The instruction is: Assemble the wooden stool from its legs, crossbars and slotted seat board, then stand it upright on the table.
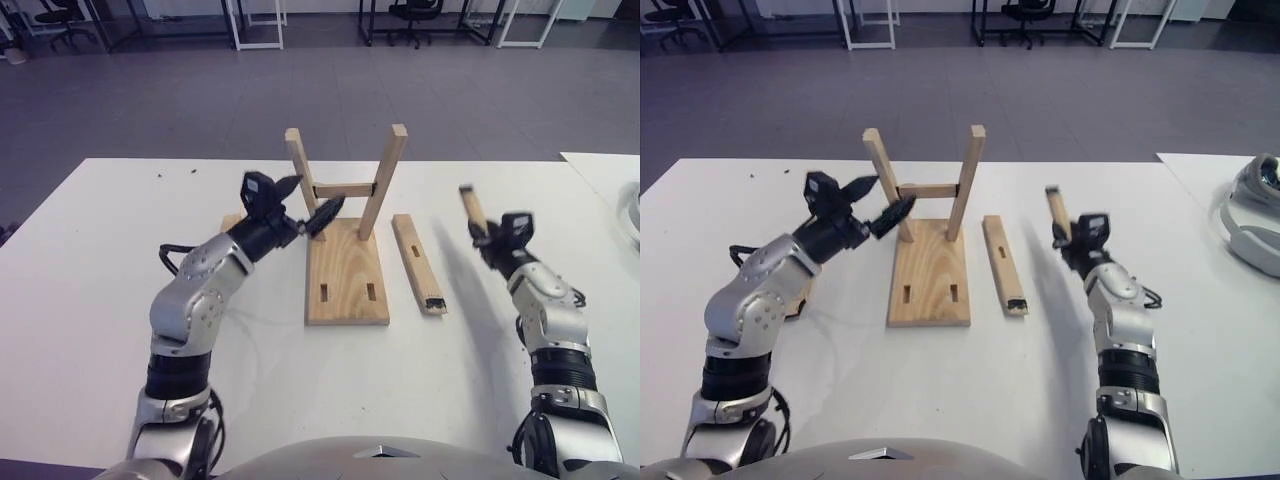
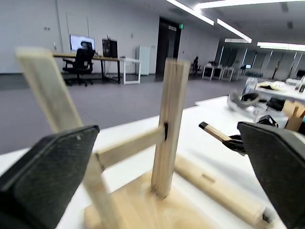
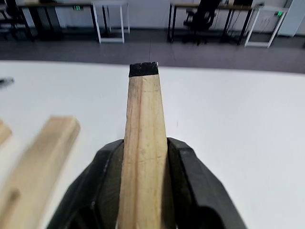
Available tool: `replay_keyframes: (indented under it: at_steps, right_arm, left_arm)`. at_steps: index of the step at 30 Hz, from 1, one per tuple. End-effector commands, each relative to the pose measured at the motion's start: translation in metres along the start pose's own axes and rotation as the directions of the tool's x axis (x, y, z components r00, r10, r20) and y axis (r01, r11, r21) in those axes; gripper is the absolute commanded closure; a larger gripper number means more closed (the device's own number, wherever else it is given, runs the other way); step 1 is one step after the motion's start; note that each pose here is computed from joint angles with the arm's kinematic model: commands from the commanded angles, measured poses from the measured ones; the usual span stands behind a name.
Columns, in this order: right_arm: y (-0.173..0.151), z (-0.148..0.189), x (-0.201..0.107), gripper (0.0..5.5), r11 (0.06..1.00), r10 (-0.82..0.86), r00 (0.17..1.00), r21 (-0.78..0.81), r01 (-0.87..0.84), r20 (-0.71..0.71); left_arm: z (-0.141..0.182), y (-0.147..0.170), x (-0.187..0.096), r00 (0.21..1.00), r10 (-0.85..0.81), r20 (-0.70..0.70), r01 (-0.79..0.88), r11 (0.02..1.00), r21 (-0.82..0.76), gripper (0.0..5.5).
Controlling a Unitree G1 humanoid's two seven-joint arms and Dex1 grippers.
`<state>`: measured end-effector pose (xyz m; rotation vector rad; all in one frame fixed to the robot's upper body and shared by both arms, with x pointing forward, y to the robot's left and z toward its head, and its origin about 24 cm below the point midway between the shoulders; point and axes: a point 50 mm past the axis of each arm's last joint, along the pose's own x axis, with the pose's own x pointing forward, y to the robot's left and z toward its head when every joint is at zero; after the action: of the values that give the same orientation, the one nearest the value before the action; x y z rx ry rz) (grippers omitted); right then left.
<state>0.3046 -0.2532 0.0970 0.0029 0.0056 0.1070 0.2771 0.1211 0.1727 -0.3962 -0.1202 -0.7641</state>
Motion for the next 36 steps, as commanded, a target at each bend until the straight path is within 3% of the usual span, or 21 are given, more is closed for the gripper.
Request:
replay_keyframes:
  at_steps: [1,3,5,9,20,31,35,36]
  right_arm:
    - [0.065,0.1,0.007,4.19,0.949,0.308,0.867,-0.186,-0.254,0.391]
    - [0.101,0.121,-0.002,4.19,0.878,0.474,0.767,-0.302,-0.372,0.433]
    - [0.13,0.136,-0.011,4.19,0.819,0.573,0.677,-0.355,-0.451,0.461]
    - [0.16,0.142,-0.016,4.19,0.757,0.654,0.596,-0.414,-0.506,0.466]
    - [0.162,0.141,-0.018,4.19,0.733,0.68,0.58,-0.451,-0.509,0.45]
    - [0.169,0.142,-0.02,4.19,0.726,0.687,0.562,-0.468,-0.503,0.461]
    - [0.173,0.137,-0.021,4.19,0.711,0.702,0.559,-0.469,-0.524,0.441]
    - [0.174,0.134,-0.021,3.79,0.705,0.708,0.562,-0.464,-0.536,0.428]
  left_arm:
    - [0.059,-0.016,0.029,0.977,-0.045,0.21,0.104,0.955,-0.279,0.14]
    - [0.079,-0.025,0.036,0.96,-0.103,0.259,0.195,0.913,-0.359,0.14]
    - [0.088,-0.034,0.04,0.954,-0.157,0.255,0.248,0.893,-0.376,0.53]
    - [0.085,-0.048,0.038,0.952,-0.224,0.209,0.29,0.879,-0.378,1.21]
    - [0.085,-0.033,0.035,0.961,-0.161,0.225,0.239,0.894,-0.379,3.05]
    - [0.069,-0.049,0.027,0.975,-0.112,0.193,0.176,0.917,-0.357,4.95]
    - [0.07,-0.025,0.024,0.981,-0.028,0.194,0.088,0.947,-0.309,5.09]
    - [0.071,-0.018,0.023,0.978,-0.006,0.208,0.071,0.949,-0.306,5.09]
